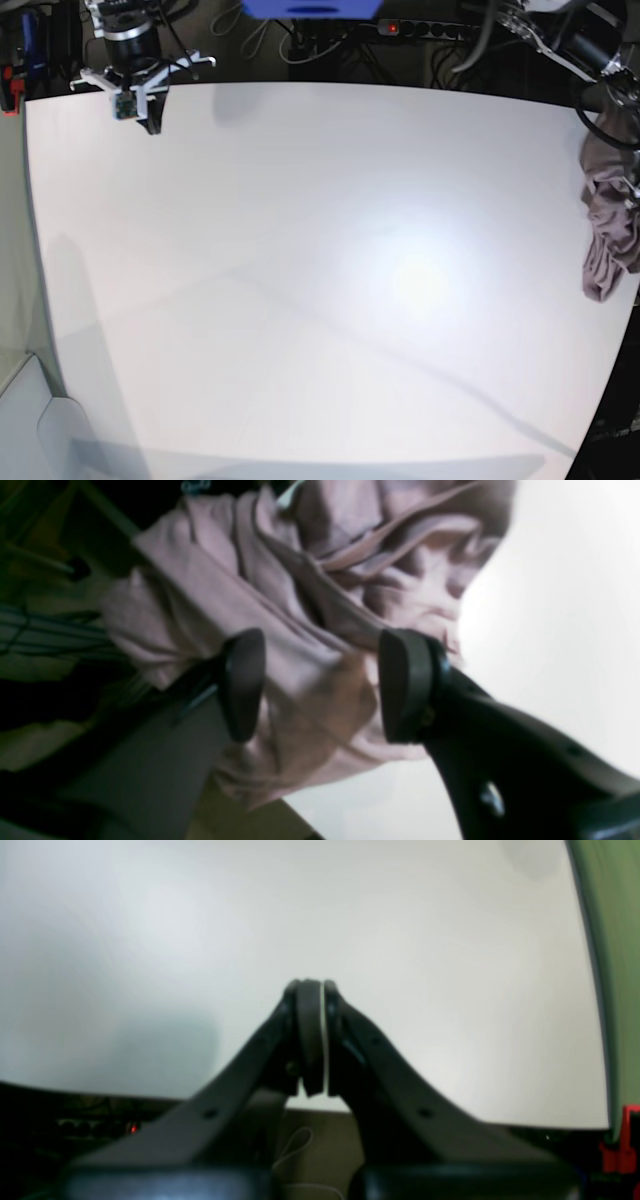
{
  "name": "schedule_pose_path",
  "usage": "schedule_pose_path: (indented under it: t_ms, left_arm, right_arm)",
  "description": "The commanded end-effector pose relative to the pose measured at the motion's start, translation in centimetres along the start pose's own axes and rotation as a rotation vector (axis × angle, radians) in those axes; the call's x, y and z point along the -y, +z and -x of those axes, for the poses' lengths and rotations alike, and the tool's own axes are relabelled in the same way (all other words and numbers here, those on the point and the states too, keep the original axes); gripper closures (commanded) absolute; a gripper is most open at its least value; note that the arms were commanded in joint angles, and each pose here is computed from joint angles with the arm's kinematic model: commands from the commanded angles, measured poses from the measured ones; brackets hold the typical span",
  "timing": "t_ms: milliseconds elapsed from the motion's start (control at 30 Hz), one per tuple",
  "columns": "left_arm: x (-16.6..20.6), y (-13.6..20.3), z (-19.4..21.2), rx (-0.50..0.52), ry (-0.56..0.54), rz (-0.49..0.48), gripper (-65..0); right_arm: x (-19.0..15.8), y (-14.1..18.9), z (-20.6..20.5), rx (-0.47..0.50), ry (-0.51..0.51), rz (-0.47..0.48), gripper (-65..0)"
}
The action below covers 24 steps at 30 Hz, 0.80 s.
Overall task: Layout the t-shirt on the table in an organized manner, then fold the t-shirt properly
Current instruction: 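Grasp the crumpled pink t-shirt with the left gripper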
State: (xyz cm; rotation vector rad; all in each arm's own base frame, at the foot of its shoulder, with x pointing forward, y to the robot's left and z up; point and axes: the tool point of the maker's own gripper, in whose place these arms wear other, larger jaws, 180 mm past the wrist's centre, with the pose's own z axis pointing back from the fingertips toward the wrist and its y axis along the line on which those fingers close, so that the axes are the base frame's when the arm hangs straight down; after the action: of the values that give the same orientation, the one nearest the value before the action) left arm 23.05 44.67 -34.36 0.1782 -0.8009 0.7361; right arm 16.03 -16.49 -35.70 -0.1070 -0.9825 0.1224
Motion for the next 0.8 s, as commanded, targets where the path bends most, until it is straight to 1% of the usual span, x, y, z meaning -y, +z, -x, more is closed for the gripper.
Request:
schedule_pose_path:
  t_ms: [0, 67, 167, 267, 400, 533, 767]
  left_arm:
    - [0.3, 0.3, -2.2, 0.061, -0.002, 0.012, -35.3]
    - [0.6, 0.1, -2.4, 0.063, 0.006, 0.019, -35.3]
    - [0.7, 0.1, -2.6, 0.068, 0.009, 0.022, -35.3]
    - [1.1, 0.0, -3.1, 0.077, 0.015, 0.029, -35.3]
    - [1.2, -1.0, -1.6, 0.030, 0.036, 0.041, -35.3]
    - [1.2, -1.5, -0.8, 0.005, 0.047, 0.046, -35.3]
    - [1.3, -1.6, -0.7, 0.002, 0.049, 0.048, -34.3]
  right_arm:
    - [0.1, 0.2, -0.3, 0.008, 0.007, -0.002, 0.0]
    - [0.0, 0.1, 0.2, -0.026, 0.006, -0.002, 0.0]
    - [0.2, -0.2, 0.2, -0.040, 0.010, -0.001, 0.0]
    - [0.2, -0.2, 0.2, -0.043, 0.010, -0.001, 0.0]
    - [0.2, -0.2, 0.2, -0.041, 0.010, 0.000, 0.0]
    - [0.2, -0.2, 0.2, -0.041, 0.010, 0.000, 0.0]
    - [0.2, -0.2, 0.2, -0.041, 0.012, -0.001, 0.0]
